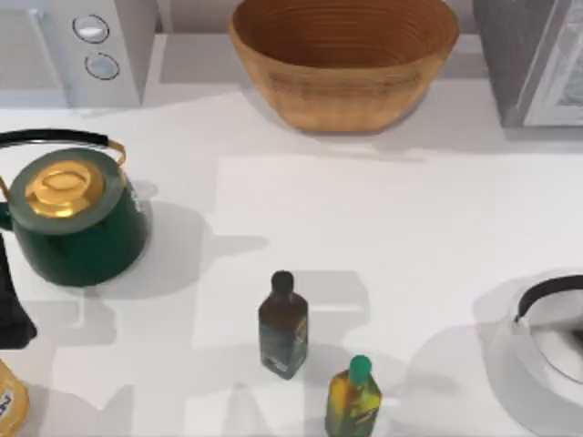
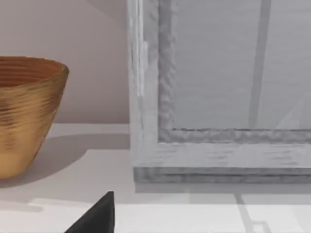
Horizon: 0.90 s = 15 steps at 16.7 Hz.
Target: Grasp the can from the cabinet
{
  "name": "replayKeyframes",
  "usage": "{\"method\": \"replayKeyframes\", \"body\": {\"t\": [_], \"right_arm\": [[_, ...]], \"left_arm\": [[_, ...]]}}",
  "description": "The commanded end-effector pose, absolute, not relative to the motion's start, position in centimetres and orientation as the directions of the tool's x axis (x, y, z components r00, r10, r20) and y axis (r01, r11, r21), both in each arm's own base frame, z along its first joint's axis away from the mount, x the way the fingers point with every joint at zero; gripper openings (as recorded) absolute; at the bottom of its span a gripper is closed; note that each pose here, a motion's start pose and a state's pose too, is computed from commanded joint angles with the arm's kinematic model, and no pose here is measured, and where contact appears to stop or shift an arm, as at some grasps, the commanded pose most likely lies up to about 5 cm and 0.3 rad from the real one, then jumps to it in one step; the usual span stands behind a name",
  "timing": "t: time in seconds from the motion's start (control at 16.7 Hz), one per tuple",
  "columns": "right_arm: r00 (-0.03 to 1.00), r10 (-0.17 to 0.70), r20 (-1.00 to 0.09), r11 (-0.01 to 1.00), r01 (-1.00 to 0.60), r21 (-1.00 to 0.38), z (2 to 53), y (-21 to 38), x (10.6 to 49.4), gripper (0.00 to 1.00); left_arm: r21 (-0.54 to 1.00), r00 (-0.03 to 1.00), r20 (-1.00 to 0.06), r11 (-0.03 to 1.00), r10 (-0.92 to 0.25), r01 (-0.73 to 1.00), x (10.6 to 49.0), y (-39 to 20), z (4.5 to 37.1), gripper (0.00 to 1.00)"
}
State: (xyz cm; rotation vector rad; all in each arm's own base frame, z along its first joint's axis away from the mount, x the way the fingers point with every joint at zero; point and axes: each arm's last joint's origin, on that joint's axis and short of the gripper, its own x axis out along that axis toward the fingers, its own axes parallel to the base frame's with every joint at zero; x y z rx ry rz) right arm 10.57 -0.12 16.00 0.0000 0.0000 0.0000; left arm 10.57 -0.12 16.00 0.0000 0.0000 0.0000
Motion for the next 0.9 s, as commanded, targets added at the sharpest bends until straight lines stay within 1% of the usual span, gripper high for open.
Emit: {"method": "replayKeyframes", "body": {"t": [0.18,0.36,0.66,0.9], "right_arm": [[1.000,0.000,0.000,1.000,0.000,0.000,16.3,-0.1,10.6,1.00],[1.000,0.001,0.004,1.000,-0.001,0.002,18.6,0.0,10.5,1.00],[1.000,0.002,0.009,1.000,-0.002,0.006,26.4,0.3,10.9,1.00],[1.000,0.003,0.014,1.000,-0.003,0.009,34.3,0.8,12.7,1.00]], "left_arm": [[0.000,1.000,0.000,1.000,0.000,0.000,10.6,-0.1,16.0,1.00],[0.000,1.000,0.000,1.000,0.000,0.000,10.6,-0.1,16.0,1.00],[0.000,1.000,0.000,1.000,0.000,0.000,10.6,-0.1,16.0,1.00],[0.000,1.000,0.000,1.000,0.000,0.000,10.6,-0.1,16.0,1.00]]}}
